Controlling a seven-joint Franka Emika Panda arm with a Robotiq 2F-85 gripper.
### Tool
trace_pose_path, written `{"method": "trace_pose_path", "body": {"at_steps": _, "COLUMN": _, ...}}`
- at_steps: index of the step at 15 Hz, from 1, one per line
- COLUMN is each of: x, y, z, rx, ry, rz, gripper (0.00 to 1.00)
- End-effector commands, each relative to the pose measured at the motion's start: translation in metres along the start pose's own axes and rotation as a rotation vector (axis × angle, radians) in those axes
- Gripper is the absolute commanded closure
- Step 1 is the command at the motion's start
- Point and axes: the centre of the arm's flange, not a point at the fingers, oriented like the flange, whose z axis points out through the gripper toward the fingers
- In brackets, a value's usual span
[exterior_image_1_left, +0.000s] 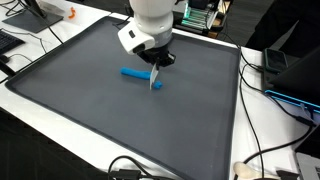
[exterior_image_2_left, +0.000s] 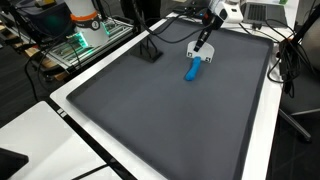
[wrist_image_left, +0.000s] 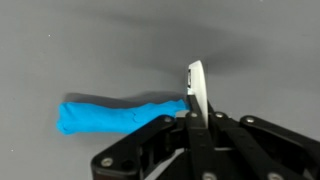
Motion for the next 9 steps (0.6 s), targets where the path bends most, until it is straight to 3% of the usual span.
{"method": "trace_pose_path", "body": {"at_steps": 1, "x": -0.019, "y": 0.007, "z": -0.011, "rx": 0.024, "ry": 0.011, "rz": -0.012, "gripper": 0.99}}
{"method": "trace_pose_path", "body": {"at_steps": 9, "x": -0.026, "y": 0.019, "z": -0.055, "rx": 0.011, "ry": 0.072, "rz": -0.009, "gripper": 0.99}}
